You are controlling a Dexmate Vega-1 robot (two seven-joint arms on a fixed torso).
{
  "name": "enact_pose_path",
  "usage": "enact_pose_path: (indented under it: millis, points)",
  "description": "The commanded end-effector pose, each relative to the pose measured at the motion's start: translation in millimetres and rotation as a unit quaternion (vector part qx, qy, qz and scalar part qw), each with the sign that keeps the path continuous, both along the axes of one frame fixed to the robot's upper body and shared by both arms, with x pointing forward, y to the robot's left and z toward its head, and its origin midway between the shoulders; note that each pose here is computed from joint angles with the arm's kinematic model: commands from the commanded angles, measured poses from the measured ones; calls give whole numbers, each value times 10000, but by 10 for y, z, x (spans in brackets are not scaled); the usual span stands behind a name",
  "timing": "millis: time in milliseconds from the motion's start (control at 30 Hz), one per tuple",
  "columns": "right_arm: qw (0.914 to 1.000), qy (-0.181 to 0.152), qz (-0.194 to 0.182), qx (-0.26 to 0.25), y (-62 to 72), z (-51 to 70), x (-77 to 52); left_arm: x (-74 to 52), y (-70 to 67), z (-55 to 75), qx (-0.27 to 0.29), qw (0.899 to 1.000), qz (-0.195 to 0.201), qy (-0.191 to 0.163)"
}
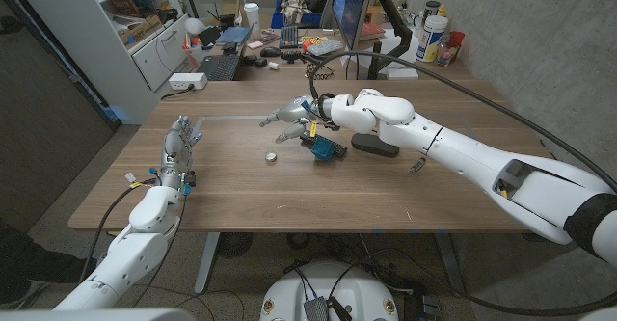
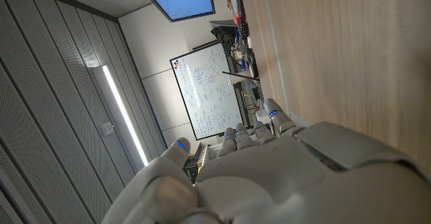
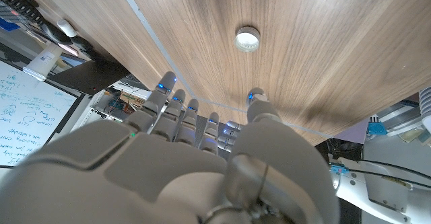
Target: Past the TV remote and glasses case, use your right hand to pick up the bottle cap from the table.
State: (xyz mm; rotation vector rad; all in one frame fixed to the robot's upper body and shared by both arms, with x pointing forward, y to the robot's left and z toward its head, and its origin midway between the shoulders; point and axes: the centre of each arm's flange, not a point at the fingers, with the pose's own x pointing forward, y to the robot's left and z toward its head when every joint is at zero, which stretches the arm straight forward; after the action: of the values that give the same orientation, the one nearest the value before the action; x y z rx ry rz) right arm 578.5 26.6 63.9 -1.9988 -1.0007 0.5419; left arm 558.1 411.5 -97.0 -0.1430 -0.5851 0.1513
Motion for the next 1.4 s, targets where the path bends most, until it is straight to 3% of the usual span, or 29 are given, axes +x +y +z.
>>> enact_pose_path:
  millis: [33,1400]
  points:
    - [9995,-153,-133,-223,117,-42,37,23,17,-7,-12,10000,-5,19]
    - [9956,-296,-474,-748,293,-259,177,60,26,-14,-14,10000,1,74]
